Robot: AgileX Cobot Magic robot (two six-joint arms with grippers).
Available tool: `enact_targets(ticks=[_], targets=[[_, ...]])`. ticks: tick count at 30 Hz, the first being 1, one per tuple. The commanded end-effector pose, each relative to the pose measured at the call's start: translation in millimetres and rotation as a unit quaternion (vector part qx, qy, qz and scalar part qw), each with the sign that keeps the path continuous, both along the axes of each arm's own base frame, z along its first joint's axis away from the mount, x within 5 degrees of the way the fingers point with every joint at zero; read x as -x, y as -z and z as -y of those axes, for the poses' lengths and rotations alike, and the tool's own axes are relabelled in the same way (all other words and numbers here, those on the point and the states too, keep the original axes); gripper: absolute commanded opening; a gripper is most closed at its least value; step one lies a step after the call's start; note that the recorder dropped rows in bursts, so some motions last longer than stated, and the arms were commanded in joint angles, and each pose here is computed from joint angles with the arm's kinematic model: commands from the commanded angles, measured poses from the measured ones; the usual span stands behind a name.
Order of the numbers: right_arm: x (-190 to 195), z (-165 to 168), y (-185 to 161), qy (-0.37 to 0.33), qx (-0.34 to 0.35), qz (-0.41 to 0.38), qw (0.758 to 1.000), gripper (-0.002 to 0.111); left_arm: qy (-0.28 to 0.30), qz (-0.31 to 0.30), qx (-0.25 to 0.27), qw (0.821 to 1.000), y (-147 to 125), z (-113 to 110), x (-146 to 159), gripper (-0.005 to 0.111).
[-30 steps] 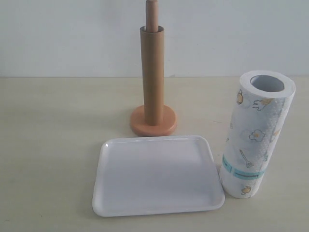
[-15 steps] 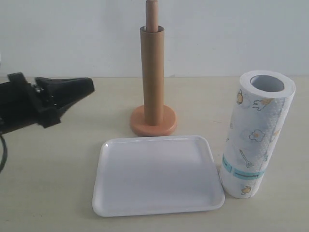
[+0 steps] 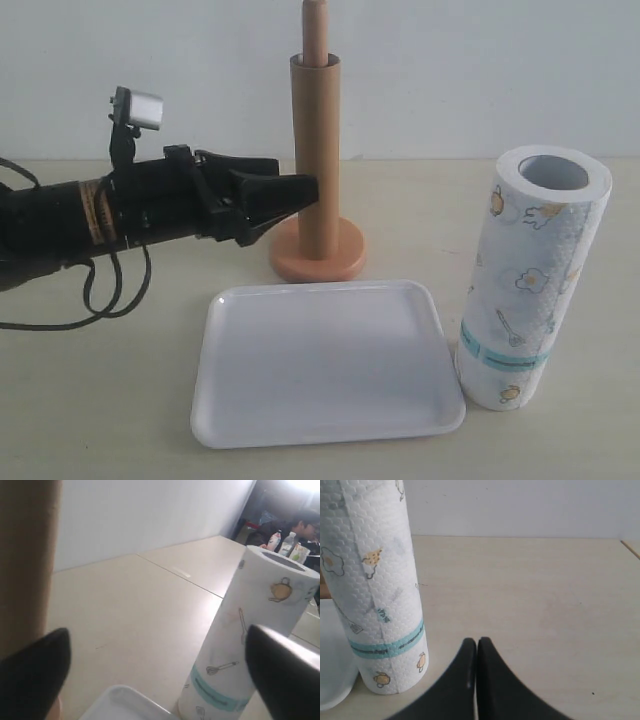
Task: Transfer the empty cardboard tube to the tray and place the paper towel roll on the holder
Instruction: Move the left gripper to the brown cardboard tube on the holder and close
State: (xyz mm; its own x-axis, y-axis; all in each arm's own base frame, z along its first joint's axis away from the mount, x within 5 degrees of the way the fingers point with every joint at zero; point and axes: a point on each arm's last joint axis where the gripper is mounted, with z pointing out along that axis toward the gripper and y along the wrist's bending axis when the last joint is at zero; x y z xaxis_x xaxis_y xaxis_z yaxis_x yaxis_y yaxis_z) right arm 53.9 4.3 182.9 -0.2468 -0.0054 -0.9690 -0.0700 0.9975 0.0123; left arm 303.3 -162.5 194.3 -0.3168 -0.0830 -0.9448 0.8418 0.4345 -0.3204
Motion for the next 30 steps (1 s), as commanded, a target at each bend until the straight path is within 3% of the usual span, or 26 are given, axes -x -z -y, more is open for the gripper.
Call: enact_targets(ticks=[1, 6, 12, 30], targets=[[0.1, 0.3, -1.2, 0.002, 0.001, 0.007, 1.0, 0.0, -0.01, -0.014, 0.031, 0.999, 7.8, 5.2, -14.7, 0.11], [0.1, 0.3, -1.2, 0.002, 0.001, 0.007, 1.0, 0.0, -0.022, 0.003, 0.034, 0.999, 10.7, 8.6, -30.8, 0.11], [0.1, 0.3, -1.2, 0.002, 0.001, 0.007, 1.0, 0.0, -0.021, 0.098, -0.01, 0.995, 14.4, 14.7, -51.4, 0.11], [0.1, 0.3, -1.2, 0.002, 0.001, 0.007, 1.0, 0.0, -0.039, 0.133, -0.021, 0.99, 28.2, 31.1, -111.9, 0.11]])
